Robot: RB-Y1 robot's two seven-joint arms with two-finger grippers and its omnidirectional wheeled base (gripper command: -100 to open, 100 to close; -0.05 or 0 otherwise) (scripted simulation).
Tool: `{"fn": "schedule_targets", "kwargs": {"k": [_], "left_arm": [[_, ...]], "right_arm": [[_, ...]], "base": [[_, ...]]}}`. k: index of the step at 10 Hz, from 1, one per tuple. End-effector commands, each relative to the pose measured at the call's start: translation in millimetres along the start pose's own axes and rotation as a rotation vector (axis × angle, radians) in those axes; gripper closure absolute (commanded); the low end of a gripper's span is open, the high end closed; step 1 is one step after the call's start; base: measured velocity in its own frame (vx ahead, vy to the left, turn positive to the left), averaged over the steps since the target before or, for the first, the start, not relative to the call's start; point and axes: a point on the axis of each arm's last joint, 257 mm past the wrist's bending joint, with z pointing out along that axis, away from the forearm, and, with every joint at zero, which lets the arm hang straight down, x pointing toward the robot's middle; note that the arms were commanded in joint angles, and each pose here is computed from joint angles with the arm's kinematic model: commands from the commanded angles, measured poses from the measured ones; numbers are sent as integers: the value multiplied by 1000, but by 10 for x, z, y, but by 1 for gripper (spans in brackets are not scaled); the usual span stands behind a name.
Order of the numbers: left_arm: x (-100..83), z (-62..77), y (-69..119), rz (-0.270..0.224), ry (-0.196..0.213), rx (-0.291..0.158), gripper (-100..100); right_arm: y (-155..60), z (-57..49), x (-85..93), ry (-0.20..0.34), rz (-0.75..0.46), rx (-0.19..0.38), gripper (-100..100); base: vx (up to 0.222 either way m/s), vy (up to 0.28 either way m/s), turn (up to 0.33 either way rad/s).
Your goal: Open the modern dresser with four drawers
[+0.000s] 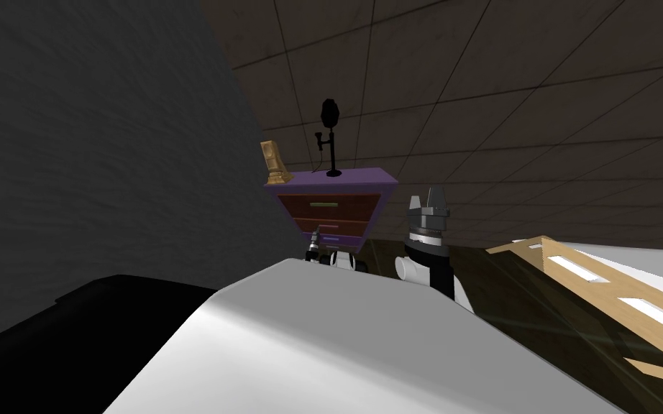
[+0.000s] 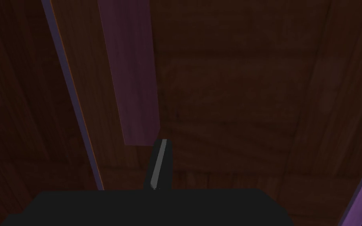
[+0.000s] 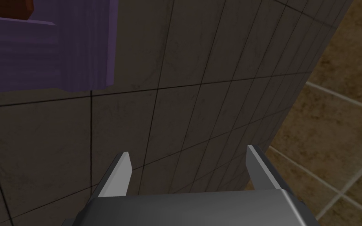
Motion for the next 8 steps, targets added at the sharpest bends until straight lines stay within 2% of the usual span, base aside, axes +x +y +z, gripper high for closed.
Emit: {"fn": "schedule_targets", "kwargs": {"k": [1,3,5,6,8], "left_arm": [[30,66,-21,-1,6,-3,100],[61,130,-43,-1,13,-5,100],[59,132,-47,-1,13,-4,100],[-106,133,-31,39,21,-10,-100],[-325,140,-21,91,32,-17,-100]], "right_arm": [[0,0,0,0,0,0,0],[0,1,0,0,0,0,0],[0,1,0,0,0,0,0],[0,0,0,0,0,0,0],[0,0,0,0,0,0,0]], "base": [[-169,-4,29],[-170,-8,30],[-132,-13,10],[-18,-4,-3],[8,1,0]]}}
